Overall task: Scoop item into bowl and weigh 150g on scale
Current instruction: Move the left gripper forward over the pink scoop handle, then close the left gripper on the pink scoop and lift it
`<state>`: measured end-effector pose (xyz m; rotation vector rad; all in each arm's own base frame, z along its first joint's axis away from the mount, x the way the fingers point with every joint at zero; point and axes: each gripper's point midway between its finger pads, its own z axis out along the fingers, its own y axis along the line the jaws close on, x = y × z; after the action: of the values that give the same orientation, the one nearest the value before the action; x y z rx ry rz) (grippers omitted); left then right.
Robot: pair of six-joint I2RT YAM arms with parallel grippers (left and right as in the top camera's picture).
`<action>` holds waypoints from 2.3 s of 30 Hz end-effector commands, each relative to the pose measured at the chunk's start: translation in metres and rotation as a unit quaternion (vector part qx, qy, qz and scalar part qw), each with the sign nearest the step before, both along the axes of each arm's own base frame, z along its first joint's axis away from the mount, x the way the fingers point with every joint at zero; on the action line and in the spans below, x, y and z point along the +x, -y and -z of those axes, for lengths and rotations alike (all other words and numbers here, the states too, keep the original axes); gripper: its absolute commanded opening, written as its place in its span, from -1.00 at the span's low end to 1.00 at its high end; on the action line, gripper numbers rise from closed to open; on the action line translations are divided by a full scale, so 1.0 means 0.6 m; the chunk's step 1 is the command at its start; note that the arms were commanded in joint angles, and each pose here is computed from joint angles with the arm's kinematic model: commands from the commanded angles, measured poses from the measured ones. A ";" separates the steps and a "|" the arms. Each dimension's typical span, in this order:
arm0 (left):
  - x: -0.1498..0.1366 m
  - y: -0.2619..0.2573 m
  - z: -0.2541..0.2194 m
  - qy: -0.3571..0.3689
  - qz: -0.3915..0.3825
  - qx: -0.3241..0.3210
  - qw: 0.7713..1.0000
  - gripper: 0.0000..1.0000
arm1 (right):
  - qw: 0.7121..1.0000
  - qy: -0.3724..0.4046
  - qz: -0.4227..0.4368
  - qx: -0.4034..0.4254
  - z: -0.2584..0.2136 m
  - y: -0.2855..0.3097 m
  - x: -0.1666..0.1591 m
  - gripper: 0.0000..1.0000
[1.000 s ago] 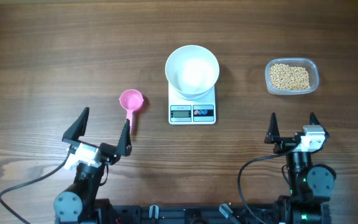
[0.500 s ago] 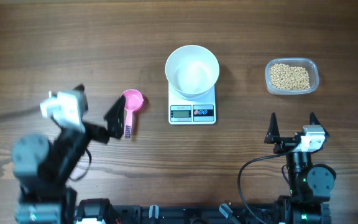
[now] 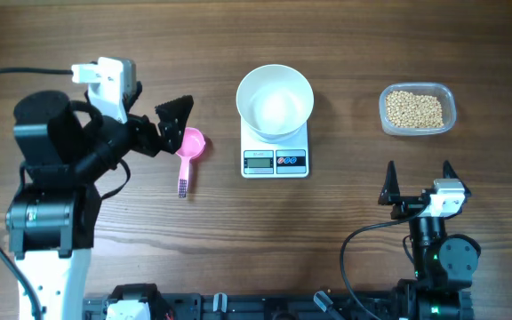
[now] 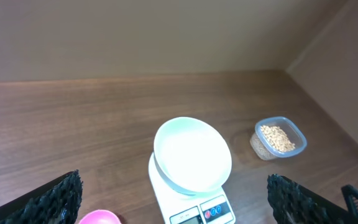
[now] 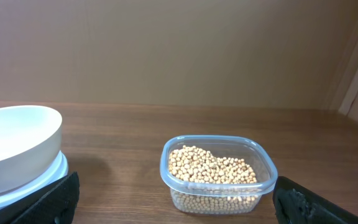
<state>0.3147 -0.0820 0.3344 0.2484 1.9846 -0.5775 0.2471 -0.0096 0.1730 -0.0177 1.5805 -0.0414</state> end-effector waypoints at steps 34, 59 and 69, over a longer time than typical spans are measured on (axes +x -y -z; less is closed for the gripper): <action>-0.011 -0.011 0.120 -0.305 0.013 0.017 0.952 1.00 | 1.000 0.001 0.006 0.007 0.000 0.003 0.000 0.99; -0.045 -0.031 0.205 -0.433 -0.017 0.042 0.900 1.00 | 1.000 0.001 0.006 0.007 0.000 0.003 0.000 0.99; -0.097 -0.057 0.348 -0.546 -0.128 0.022 0.827 1.00 | 1.000 0.001 0.006 0.007 0.000 0.003 0.000 1.00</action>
<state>0.2665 -0.0530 0.1556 -0.2421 3.0192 -0.5672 0.2471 -0.0096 0.1729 -0.0176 1.5809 -0.0413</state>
